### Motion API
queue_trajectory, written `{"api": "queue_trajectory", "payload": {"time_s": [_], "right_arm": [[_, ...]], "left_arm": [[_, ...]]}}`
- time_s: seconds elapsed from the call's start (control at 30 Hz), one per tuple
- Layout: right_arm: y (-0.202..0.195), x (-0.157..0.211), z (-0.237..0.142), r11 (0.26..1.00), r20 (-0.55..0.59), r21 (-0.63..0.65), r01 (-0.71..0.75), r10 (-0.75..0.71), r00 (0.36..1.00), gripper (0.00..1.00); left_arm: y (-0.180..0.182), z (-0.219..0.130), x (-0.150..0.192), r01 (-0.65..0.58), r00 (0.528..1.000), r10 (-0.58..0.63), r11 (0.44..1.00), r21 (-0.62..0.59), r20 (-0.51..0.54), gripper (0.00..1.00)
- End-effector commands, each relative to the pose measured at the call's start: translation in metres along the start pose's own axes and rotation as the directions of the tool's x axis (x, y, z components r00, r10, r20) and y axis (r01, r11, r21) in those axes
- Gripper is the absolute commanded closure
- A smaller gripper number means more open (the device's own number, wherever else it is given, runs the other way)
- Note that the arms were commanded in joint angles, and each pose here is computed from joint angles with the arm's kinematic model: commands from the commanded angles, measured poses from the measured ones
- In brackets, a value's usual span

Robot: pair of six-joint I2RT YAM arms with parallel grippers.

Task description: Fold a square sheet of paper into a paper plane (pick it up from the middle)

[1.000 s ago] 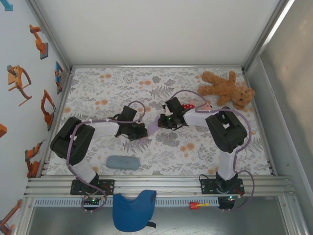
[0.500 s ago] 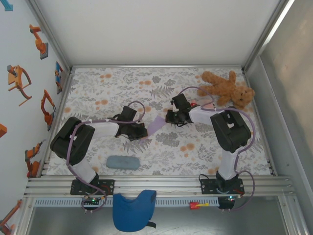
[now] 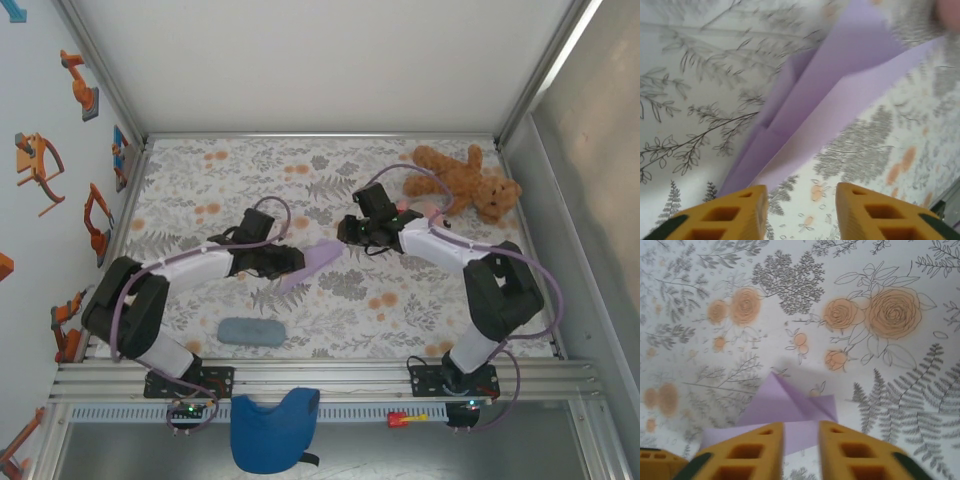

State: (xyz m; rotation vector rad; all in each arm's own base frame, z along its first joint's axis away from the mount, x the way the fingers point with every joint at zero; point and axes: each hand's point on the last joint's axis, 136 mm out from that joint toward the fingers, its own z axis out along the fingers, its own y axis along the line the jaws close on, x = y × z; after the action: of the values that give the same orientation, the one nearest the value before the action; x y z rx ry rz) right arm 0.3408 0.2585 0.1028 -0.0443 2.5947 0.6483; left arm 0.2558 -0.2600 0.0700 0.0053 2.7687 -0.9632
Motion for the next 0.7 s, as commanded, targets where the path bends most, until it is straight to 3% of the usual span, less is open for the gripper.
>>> {"api": "queue_trajectory", "payload": {"time_s": [0.0,0.13,0.3,0.47,0.67], "right_arm": [[-0.003,0.012,-0.015,0.992,-0.016,0.121,-0.020,0.022,1.000,0.59],[0.009,0.034,-0.013,0.981,-0.074,0.194,-0.029,0.044,0.996,0.42],[0.032,0.055,0.002,0.961,-0.101,0.273,-0.037,0.067,0.993,0.35],[0.048,0.063,0.021,0.944,-0.081,0.310,-0.109,0.140,0.987,0.33],[0.039,0.071,0.031,0.881,-0.051,0.450,-0.146,0.189,0.981,0.32]], "left_arm": [[-0.005,-0.034,-0.019,-0.032,0.992,0.035,0.999,-0.027,0.121,0.47],[0.021,-0.060,-0.026,-0.005,0.975,0.028,0.994,-0.106,0.219,0.28],[0.057,-0.079,-0.023,0.057,0.959,-0.002,0.981,-0.184,0.284,0.12],[0.080,-0.087,-0.014,0.097,0.950,-0.025,0.971,-0.219,0.312,0.06],[0.092,-0.091,-0.004,0.100,0.949,-0.018,0.964,-0.246,0.316,0.04]]}}
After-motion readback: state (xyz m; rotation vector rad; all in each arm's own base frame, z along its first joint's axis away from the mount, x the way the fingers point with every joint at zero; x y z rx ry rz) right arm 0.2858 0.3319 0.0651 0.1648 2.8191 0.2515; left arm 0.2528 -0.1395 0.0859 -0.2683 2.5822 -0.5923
